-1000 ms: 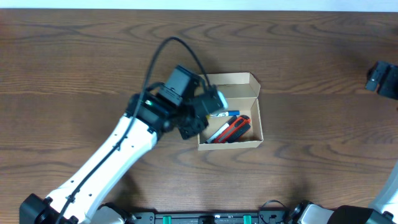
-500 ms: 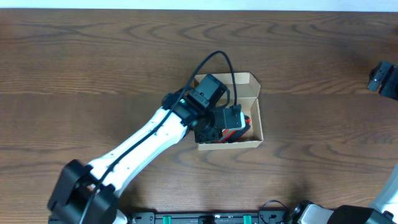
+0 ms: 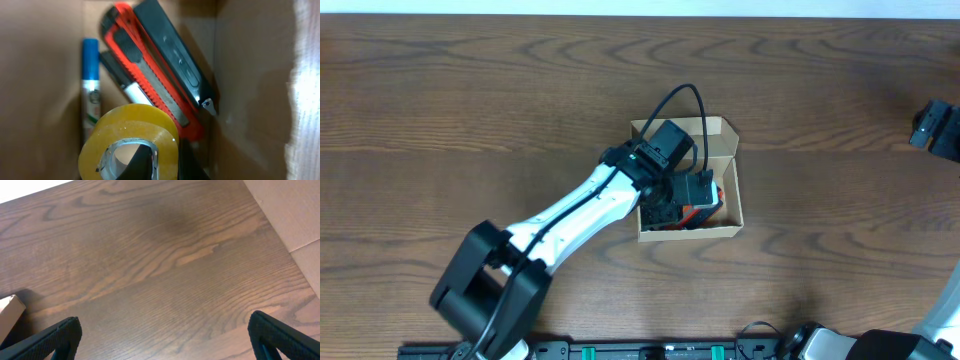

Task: Pack container
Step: 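Carry the tape roll into the box and release it with left gripper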

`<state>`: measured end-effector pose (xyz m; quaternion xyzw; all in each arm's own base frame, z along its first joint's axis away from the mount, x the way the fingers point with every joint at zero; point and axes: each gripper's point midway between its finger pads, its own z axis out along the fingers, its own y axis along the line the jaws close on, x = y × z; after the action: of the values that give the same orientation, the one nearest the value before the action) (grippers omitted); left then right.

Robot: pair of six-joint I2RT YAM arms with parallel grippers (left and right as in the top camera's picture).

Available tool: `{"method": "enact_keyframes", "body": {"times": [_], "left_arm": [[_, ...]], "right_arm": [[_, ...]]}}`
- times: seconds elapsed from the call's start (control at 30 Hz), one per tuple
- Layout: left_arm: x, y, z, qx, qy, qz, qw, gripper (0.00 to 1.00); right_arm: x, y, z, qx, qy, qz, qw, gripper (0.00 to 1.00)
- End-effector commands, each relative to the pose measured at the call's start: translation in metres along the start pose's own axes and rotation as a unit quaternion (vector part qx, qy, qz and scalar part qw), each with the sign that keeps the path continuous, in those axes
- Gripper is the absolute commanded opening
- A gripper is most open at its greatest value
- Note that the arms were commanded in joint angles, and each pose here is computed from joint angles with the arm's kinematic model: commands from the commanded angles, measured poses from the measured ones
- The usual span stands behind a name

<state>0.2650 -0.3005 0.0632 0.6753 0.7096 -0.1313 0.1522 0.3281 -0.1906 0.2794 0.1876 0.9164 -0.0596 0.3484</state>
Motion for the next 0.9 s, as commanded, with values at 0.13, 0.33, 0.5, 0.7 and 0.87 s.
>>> {"method": "enact_keyframes", "body": {"times": [0.13, 0.33, 0.5, 0.7, 0.87], "left_arm": [[0.002, 0.0, 0.013, 0.014, 0.008, 0.002, 1.0, 0.06], [0.006, 0.0, 0.017, 0.017, 0.014, -0.001, 1.0, 0.06], [0.008, -0.001, 0.021, 0.021, 0.018, -0.002, 1.0, 0.06], [0.013, -0.002, 0.029, 0.029, 0.026, -0.005, 0.999, 0.06], [0.016, -0.002, 0.033, 0.031, 0.033, -0.02, 0.999, 0.52]], "right_arm": [[0.003, 0.0, 0.006, -0.006, 0.009, 0.018, 1.0, 0.99], [0.005, 0.001, 0.012, -0.011, 0.017, 0.019, 1.0, 0.99], [0.006, 0.002, 0.015, -0.016, 0.021, 0.019, 0.999, 0.99], [0.006, 0.003, 0.016, -0.018, 0.022, 0.019, 0.999, 0.99], [0.006, 0.004, 0.016, -0.022, 0.022, 0.019, 0.999, 0.99]]}}
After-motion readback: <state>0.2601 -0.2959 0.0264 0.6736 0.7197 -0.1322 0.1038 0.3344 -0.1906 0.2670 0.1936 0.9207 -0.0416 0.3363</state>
